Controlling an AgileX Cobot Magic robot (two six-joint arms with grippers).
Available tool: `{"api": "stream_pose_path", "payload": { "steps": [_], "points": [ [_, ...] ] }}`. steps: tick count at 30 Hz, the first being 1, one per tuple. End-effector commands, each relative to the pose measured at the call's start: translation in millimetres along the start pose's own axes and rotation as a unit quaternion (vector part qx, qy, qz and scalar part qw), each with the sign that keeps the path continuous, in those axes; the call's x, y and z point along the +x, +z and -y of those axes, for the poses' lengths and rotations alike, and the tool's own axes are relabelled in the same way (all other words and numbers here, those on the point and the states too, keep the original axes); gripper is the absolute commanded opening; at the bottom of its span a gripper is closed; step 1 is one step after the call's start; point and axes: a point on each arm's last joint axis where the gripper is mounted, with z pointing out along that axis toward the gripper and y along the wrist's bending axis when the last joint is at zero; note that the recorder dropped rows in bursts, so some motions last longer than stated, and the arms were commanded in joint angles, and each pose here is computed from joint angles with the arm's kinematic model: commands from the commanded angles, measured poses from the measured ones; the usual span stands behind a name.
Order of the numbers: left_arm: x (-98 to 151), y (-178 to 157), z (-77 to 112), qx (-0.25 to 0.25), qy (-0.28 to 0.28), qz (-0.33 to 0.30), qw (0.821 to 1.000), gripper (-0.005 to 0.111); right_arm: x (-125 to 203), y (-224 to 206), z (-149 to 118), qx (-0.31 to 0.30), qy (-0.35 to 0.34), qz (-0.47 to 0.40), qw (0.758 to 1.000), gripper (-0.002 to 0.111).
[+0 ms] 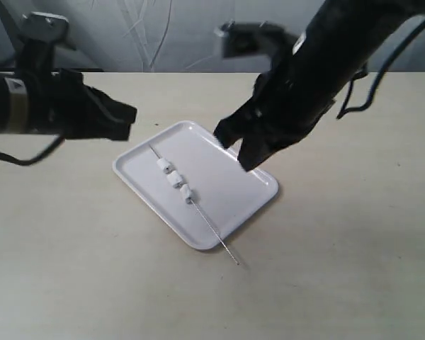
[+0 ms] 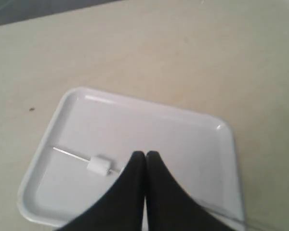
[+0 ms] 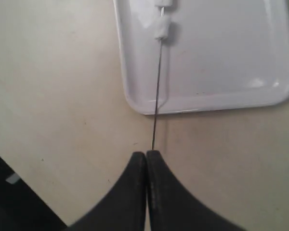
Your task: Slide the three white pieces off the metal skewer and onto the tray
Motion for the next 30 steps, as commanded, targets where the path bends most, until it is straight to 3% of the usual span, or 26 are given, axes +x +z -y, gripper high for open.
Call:
{"api": "stream_pose_path", "payload": {
  "steps": [1,4,7,8,14,19,22,30],
  "points": [
    [17.0,23.4,-0.7,-0.078,0.040,-0.035,0.996,0.000,-5.5,47.1,-9.5,0.008,-0.044,-0.041,0.998,0.002],
    [22.5,30.5,-2.4,-0.080,0.009,-0.046,0.996,0.000,-7.0,68.0,-15.0,0.019,-0.065,-0.055,0.996,0.020],
    [27.1,36.3,-4.2,-0.080,-0.044,-0.052,0.994,0.000,-7.0,81.8,-17.6,0.017,-0.050,-0.066,0.996,0.045],
    [28.3,37.4,-5.2,-0.081,-0.049,-0.055,0.994,0.000,-7.0,85.9,-19.3,0.017,-0.043,-0.068,0.997,0.047],
    [37.4,48.6,-5.7,-0.066,-0.089,-0.071,0.991,0.000,-3.3,117.2,-23.2,0.019,-0.036,-0.103,0.994,0.036],
    [45.2,56.9,-8.7,-0.067,-0.113,-0.084,0.988,0.000,-0.1,131.1,-23.2,0.026,-0.022,-0.122,0.992,0.036],
    [49.3,57.9,-18.6,-0.076,-0.159,-0.087,0.980,0.000,0.7,134.4,-21.4,0.030,-0.016,-0.128,0.991,0.036],
    [51.6,47.9,-42.2,-0.041,-0.208,-0.082,0.974,0.010,3.8,138.0,-18.8,0.054,-0.005,-0.144,0.988,0.036]
  ]
}}
